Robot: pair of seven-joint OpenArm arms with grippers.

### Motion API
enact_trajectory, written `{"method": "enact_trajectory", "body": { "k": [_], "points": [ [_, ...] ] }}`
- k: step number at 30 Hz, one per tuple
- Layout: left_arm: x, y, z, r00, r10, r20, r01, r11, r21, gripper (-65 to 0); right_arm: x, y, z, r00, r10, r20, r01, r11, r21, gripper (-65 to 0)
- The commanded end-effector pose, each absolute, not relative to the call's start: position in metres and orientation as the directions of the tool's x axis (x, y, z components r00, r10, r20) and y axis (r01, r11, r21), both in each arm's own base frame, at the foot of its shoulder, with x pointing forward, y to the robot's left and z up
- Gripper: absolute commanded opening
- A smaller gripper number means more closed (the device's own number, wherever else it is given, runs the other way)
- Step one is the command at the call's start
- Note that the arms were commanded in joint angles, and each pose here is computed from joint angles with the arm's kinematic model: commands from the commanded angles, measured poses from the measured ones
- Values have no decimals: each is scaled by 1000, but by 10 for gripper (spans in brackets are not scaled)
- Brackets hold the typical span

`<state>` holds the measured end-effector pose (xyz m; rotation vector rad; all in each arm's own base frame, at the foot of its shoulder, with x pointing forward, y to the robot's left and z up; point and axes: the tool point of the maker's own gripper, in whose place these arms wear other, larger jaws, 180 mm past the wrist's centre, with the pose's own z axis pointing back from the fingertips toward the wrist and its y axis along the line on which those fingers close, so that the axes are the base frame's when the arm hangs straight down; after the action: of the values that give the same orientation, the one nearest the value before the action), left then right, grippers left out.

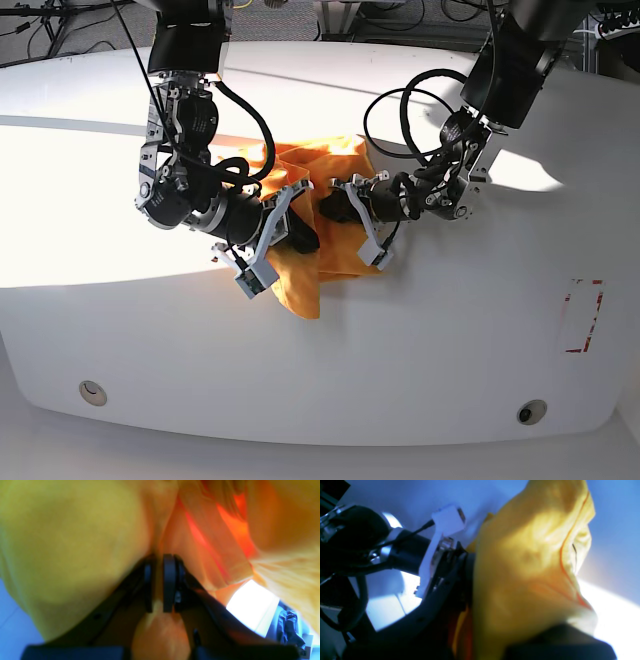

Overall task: Fold the T-shirt properly
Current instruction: 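Gather the shirt into a bundle with both grippers pinching fabric together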

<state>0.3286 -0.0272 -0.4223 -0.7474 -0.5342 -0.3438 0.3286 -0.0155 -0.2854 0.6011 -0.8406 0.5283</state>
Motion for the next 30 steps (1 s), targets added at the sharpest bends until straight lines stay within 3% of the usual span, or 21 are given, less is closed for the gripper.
{"method": "enact_trajectory", "body": {
  "k": [1, 15, 27, 30],
  "points": [
    [321, -25, -429, 820, -175, 545, 490, 706, -511, -601, 342, -15, -279, 531, 144, 835, -644, 709, 287, -625],
    [324, -27, -421, 808, -172, 564, 504, 698, -509, -601, 348, -33, -311, 557, 187, 809, -643, 714, 278, -617],
    [324, -27, -421, 807, -171, 565, 504, 698, -509, -601, 350, -31, -321, 511, 340, 789, -691, 709, 142, -614],
    [324, -27, -421, 807, -171, 565, 504, 698, -509, -600, 352, -29, -324, 508, 362, 782, -686, 719, 112, -549]
  ]
}}
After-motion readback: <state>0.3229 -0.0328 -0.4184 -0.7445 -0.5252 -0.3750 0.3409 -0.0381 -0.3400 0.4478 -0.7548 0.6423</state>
